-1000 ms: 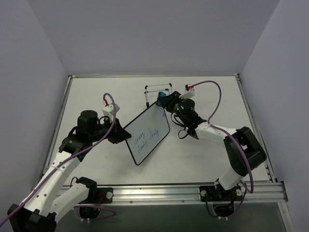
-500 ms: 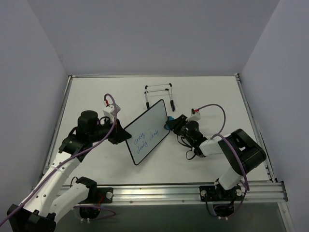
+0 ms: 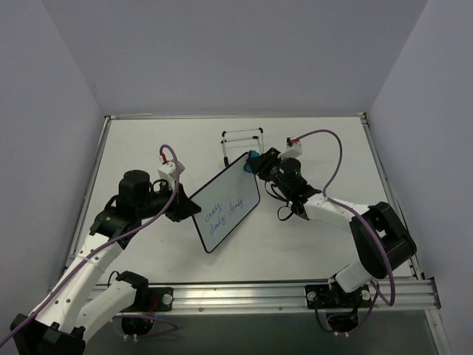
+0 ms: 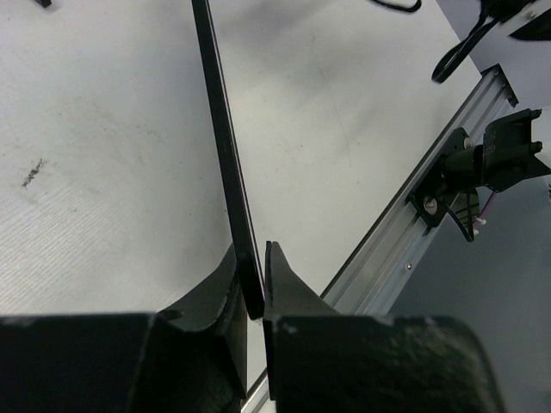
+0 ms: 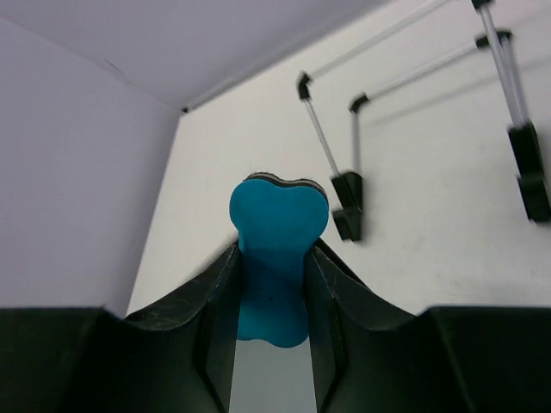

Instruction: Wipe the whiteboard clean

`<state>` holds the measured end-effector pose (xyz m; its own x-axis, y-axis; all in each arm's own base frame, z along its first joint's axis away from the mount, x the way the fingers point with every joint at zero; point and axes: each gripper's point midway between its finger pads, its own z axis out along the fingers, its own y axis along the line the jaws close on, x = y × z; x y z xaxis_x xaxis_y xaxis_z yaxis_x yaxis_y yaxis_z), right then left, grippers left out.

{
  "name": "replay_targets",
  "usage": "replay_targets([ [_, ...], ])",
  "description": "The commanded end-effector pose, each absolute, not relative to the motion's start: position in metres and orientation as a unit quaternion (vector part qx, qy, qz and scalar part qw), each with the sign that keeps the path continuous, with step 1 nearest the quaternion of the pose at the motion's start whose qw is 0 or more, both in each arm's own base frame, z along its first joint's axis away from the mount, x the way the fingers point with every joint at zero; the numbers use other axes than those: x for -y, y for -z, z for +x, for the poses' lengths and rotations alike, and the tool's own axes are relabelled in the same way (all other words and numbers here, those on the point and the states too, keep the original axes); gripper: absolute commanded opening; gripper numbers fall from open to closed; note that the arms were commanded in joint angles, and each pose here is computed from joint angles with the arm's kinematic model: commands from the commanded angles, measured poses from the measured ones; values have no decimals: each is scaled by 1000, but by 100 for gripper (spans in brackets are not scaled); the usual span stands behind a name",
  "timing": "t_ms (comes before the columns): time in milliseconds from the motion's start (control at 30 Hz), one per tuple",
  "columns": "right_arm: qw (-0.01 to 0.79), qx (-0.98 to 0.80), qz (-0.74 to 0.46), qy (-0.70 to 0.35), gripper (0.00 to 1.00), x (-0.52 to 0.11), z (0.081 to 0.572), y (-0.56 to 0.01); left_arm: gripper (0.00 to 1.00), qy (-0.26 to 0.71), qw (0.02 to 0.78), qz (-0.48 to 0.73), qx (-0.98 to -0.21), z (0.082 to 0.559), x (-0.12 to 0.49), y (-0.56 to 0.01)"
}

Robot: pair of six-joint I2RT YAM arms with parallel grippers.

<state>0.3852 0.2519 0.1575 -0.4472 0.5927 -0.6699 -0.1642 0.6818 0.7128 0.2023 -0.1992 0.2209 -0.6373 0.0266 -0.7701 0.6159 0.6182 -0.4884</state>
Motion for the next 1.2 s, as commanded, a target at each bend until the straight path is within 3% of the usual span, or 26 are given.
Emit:
replay_targets([
  [0, 541, -740, 109, -385, 0, -264, 395, -211, 2, 482, 358, 281, -748, 163, 226, -254],
  [233, 510, -762, 128, -378, 0, -262, 396, -158, 2, 478, 363, 278, -750, 164, 225, -255],
  [400, 480, -787, 147, -359, 0, -242, 365, -102, 2, 474, 364, 277, -753, 166, 224, -254],
  [733, 461, -806, 163, -334, 0, -214, 324, -58, 2, 471, 364, 274, -755, 168, 225, -252],
  [967, 450, -812, 152, -339, 0, -210, 302, -52, 2, 469, 367, 272, -756, 169, 224, -253],
  [1167, 489, -786, 54, -375, 0, -263, 282, -106, 2, 469, 367, 272, -756, 170, 224, -252],
])
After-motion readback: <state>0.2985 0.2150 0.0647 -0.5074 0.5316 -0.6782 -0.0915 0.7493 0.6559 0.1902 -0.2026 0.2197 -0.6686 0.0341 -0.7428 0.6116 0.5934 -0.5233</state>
